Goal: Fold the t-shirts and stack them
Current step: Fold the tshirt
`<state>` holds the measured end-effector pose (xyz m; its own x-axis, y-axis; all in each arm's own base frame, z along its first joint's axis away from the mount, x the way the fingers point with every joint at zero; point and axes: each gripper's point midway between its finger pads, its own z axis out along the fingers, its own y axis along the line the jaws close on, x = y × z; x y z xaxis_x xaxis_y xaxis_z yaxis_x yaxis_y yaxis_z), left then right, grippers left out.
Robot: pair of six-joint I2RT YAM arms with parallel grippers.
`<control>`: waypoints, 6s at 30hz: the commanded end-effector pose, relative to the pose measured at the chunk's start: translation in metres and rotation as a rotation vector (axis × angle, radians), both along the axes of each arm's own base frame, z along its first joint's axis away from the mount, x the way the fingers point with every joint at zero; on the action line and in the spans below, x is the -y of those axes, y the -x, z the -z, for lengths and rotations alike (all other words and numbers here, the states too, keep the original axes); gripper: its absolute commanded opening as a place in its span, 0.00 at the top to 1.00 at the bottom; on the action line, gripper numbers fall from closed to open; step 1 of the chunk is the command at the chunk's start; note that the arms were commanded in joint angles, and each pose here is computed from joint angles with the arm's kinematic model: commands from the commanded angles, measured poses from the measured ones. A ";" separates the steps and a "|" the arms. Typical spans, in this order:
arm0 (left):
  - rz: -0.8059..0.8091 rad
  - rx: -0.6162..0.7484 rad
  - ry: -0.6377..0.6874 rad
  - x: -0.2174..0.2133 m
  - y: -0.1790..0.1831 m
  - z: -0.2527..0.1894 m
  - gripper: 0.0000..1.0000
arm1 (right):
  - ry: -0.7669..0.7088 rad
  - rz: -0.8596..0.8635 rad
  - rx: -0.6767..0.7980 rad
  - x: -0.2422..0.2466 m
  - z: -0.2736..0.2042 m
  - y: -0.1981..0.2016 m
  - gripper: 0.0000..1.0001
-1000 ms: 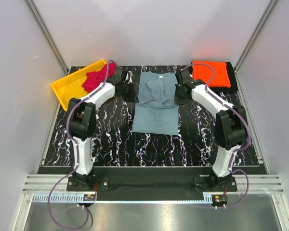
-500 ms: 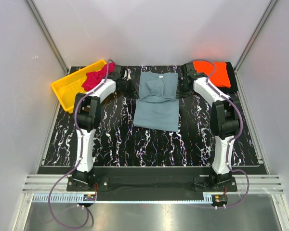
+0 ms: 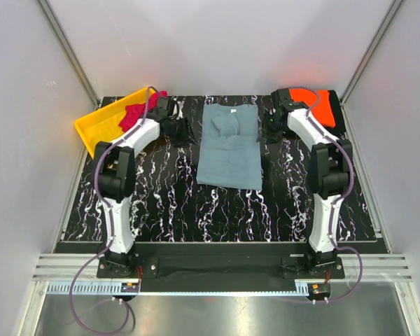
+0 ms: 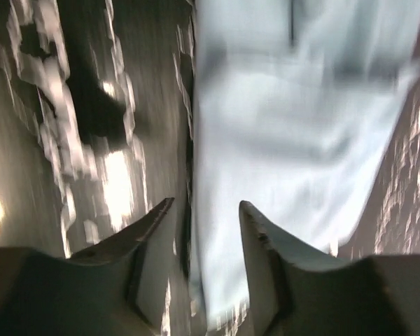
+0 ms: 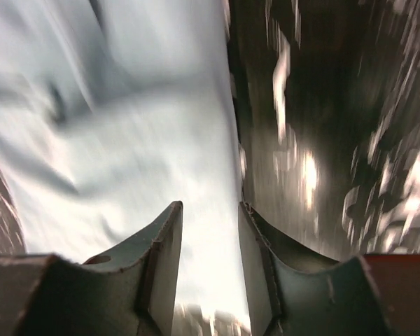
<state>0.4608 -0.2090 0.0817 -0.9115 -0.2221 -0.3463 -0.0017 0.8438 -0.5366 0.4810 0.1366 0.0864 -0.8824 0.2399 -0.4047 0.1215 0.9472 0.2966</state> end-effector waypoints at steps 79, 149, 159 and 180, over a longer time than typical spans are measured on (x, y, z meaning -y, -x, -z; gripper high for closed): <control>0.021 -0.173 0.017 0.024 0.210 0.071 0.62 | -0.226 0.261 -0.310 0.009 0.078 0.241 0.56; -0.019 0.317 0.191 0.063 -0.135 -0.053 1.00 | -0.283 -0.039 0.196 0.012 -0.054 -0.084 0.94; -0.002 0.502 0.300 0.054 -0.181 -0.069 0.59 | -0.271 -0.004 0.224 0.033 -0.041 -0.122 0.53; 0.207 0.223 0.045 0.061 -0.022 0.004 0.59 | -0.372 -0.244 -0.033 0.010 0.011 0.037 0.34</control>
